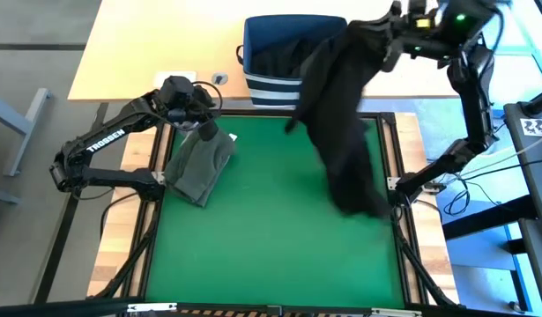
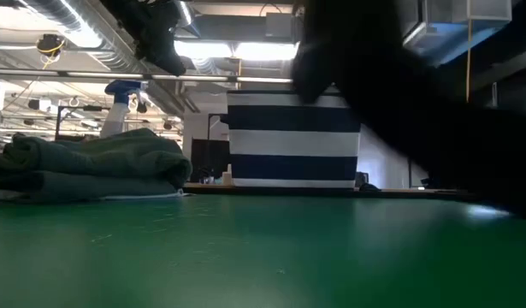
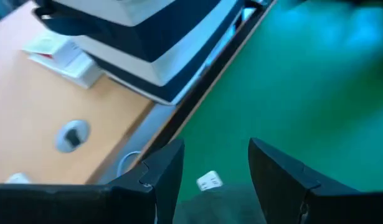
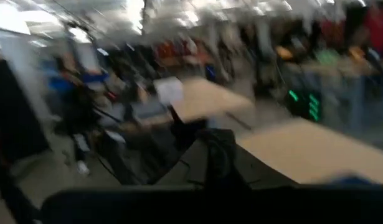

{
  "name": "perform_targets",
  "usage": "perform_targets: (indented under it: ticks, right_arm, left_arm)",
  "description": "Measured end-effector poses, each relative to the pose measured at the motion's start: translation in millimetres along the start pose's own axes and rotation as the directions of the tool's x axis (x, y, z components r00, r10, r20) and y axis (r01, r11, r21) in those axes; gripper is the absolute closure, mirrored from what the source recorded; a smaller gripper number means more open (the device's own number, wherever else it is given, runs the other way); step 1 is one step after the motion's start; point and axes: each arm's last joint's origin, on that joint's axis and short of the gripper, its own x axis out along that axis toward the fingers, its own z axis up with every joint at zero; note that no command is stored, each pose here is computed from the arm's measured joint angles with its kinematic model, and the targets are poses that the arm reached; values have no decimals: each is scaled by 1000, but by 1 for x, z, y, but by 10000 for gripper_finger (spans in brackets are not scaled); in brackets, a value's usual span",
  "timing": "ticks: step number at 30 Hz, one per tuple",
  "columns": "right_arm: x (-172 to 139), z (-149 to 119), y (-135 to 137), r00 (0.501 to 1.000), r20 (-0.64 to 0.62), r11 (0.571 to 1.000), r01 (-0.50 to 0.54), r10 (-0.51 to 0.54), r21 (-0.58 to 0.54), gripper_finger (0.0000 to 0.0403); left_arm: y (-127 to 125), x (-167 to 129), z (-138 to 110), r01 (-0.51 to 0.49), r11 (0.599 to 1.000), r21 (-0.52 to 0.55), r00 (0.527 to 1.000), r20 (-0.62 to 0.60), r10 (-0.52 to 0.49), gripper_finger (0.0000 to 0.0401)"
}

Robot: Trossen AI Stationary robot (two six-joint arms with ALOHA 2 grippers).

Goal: Fold Laundry from Bin
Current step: Fold the black shirt

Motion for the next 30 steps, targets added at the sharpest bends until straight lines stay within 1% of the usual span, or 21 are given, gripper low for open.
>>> perform_targets:
  ticks: [3, 6, 9, 11, 13, 18, 22, 24, 26, 28, 30]
  right_arm:
    - [3, -13, -6, 992, -103, 997, 76, -74, 18, 379]
    - [7, -25, -12, 973, -196, 992, 123, -119, 7, 379]
    - [13, -36, -18, 954, -275, 991, 129, -119, 19, 379]
    - [16, -41, -21, 942, -315, 990, 135, -116, 39, 379]
    - [17, -46, -23, 929, -354, 990, 132, -109, 41, 379]
    - [33, -60, -21, 900, -431, 997, 71, -59, 10, 379]
    - [44, -66, -8, 890, -455, 1000, -19, 7, -22, 379]
    - [48, -68, -2, 885, -466, 999, -35, 14, -36, 379]
    - [52, -71, 4, 879, -476, 998, -42, 10, -56, 379]
    - [56, -74, 10, 873, -488, 996, -64, 24, -64, 379]
    - [57, -79, 15, 855, -517, 993, -97, 45, -73, 379]
  left_arm:
    - [-1, 0, 1, 48, 998, -31, 999, 18, -48, 227]
    - [-4, 0, 3, 138, 988, -71, 990, 50, -135, 227]
    - [-9, -1, 8, 277, 956, -92, 957, 111, -267, 227]
    - [-14, -3, 14, 333, 937, -106, 935, 164, -314, 227]
    - [-22, -4, 20, 366, 926, -95, 916, 214, -340, 227]
    - [-49, -8, 38, 380, 922, -67, 871, 361, -333, 227]
    - [-76, -2, 51, 405, 912, -65, 828, 448, -336, 227]
    - [-91, 3, 55, 422, 903, -82, 812, 477, -336, 227]
    - [-108, 8, 58, 431, 896, -107, 810, 482, -333, 227]
    - [-125, 11, 64, 420, 900, -120, 819, 476, -319, 227]
    - [-141, 11, 71, 411, 905, -113, 827, 464, -317, 227]
